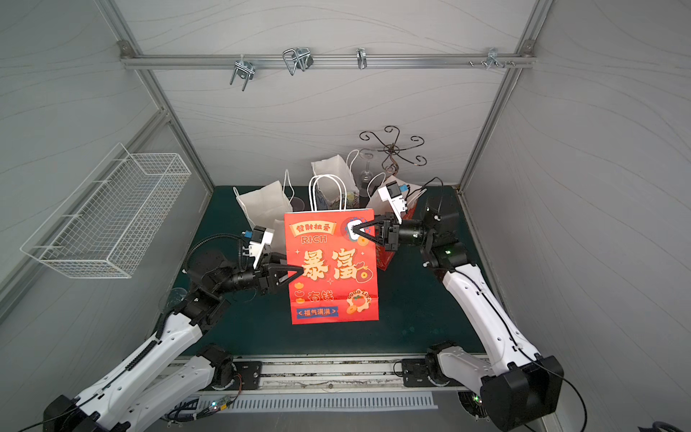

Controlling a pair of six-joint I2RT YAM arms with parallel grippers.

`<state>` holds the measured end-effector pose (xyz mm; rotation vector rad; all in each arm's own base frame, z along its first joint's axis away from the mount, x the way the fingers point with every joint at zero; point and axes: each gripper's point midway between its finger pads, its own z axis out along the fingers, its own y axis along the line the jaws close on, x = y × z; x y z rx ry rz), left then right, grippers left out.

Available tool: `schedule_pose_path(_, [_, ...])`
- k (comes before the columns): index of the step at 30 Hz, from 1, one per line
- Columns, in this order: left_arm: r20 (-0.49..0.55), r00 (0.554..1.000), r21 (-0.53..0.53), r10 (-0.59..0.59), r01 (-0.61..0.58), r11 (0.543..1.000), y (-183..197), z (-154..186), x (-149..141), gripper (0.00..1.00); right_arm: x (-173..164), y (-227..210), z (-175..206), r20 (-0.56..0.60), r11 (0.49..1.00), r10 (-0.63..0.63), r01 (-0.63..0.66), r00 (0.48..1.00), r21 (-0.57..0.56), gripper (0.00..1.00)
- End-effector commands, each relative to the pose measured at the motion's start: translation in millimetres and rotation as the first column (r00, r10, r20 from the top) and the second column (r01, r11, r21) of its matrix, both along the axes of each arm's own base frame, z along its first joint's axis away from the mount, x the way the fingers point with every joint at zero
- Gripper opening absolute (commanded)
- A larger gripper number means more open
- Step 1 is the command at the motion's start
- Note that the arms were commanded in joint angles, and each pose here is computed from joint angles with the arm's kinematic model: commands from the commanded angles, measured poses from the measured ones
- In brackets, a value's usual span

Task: Put away the paper bag
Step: Press the paper bag.

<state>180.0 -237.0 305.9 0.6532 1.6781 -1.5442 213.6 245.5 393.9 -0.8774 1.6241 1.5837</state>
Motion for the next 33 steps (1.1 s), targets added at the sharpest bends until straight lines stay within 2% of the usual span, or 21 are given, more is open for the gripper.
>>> schedule_pose_path(1, [0.007, 0.998, 0.017, -0.067, 0.067, 0.998, -2, -4, -12, 0.36, 2, -4, 15, 0.084, 0.999, -0.035, 0.033, 0.996, 0.026, 0.0])
schedule_pose_path(3, [0.01, 0.997, 0.018, -0.073, 0.073, 0.997, -2, -4, -13, 0.17, 2, -4, 14, 0.081, 0.999, -0.037, 0.035, 0.996, 0.025, 0.0])
schedule_pose_path(5, [0.015, 0.997, 0.017, -0.073, 0.073, 0.997, -2, -4, -14, 0.04, 3, -4, 13, 0.083, 0.999, -0.038, 0.036, 0.996, 0.025, 0.0])
schedule_pose_path(6, [0.018, 0.997, 0.017, -0.075, 0.074, 0.997, -2, -3, -14, 0.0, 3, -4, 13, 0.083, 0.999, -0.038, 0.036, 0.996, 0.025, 0.0])
schedule_pose_path(9, [0.014, 0.997, 0.025, -0.076, 0.076, 0.997, -2, -7, -15, 0.0, 2, -3, 14, 0.087, 0.999, -0.034, 0.031, 0.996, 0.026, 0.0])
schedule_pose_path(10, [0.011, 0.997, 0.032, -0.076, 0.076, 0.997, -1, -8, -15, 0.09, 1, -3, 14, 0.089, 0.999, -0.029, 0.027, 0.996, 0.027, 0.0])
schedule_pose_path(12, [0.002, 0.996, 0.049, -0.084, 0.084, 0.995, -2, -14, -16, 0.4, -1, -4, 17, 0.099, 0.999, -0.021, 0.018, 0.995, 0.031, 0.0])
schedule_pose_path(13, [-0.004, 0.996, 0.055, -0.09, 0.09, 0.994, -2, -16, -17, 0.49, -1, -4, 18, 0.104, 0.999, -0.021, 0.017, 0.994, 0.033, 0.0])
schedule_pose_path(15, [-0.02, 0.994, 0.069, -0.106, 0.107, 0.992, -2, -23, -20, 0.57, -2, -4, 19, 0.112, 0.999, -0.019, 0.015, 0.994, 0.034, 0.0])
schedule_pose_path(18, [-0.036, 0.99, 0.084, -0.139, 0.142, 0.986, -2, -30, -25, 0.59, -1, -3, 19, 0.111, 0.999, -0.016, 0.012, 0.994, 0.034, 0.0])
schedule_pose_path(20, [-0.036, 0.987, 0.089, -0.159, 0.161, 0.983, -2, -31, -28, 0.52, 0, -3, 17, 0.107, 0.999, -0.015, 0.012, 0.994, 0.032, 0.0])
schedule_pose_path(24, [-0.032, 0.985, 0.089, -0.169, 0.171, 0.981, -2, -29, -30, 0.18, 0, -2, 15, 0.102, 0.999, -0.013, 0.01, 0.995, 0.03, 0.0])
schedule_pose_path(27, [-0.03, 0.985, 0.089, -0.172, 0.174, 0.981, -3, -29, -30, 0.0, 0, -2, 15, 0.104, 1.0, -0.01, 0.007, 0.995, 0.03, 0.0])
schedule_pose_path(30, [-0.018, 0.986, 0.086, -0.167, 0.168, 0.982, -3, -25, -29, 0.0, -1, -2, 14, 0.103, 1.0, -0.002, 0.0, 0.995, 0.025, 0.0])
schedule_pose_path(31, [-0.01, 0.987, 0.082, -0.157, 0.158, 0.984, -3, -21, -27, 0.1, -2, -2, 12, 0.102, 1.0, 0.002, -0.004, 0.995, 0.02, 0.0])
schedule_pose_path(32, [-0.005, 0.99, 0.076, -0.141, 0.141, 0.987, -3, -17, -24, 0.28, -3, -1, 11, 0.105, 1.0, 0.006, -0.008, 0.994, 0.014, 0.0])
schedule_pose_path(33, [0.002, 0.992, 0.066, -0.129, 0.128, 0.99, -3, -12, -21, 0.41, -4, -1, 10, 0.105, 1.0, 0.01, -0.011, 0.994, 0.008, 0.0])
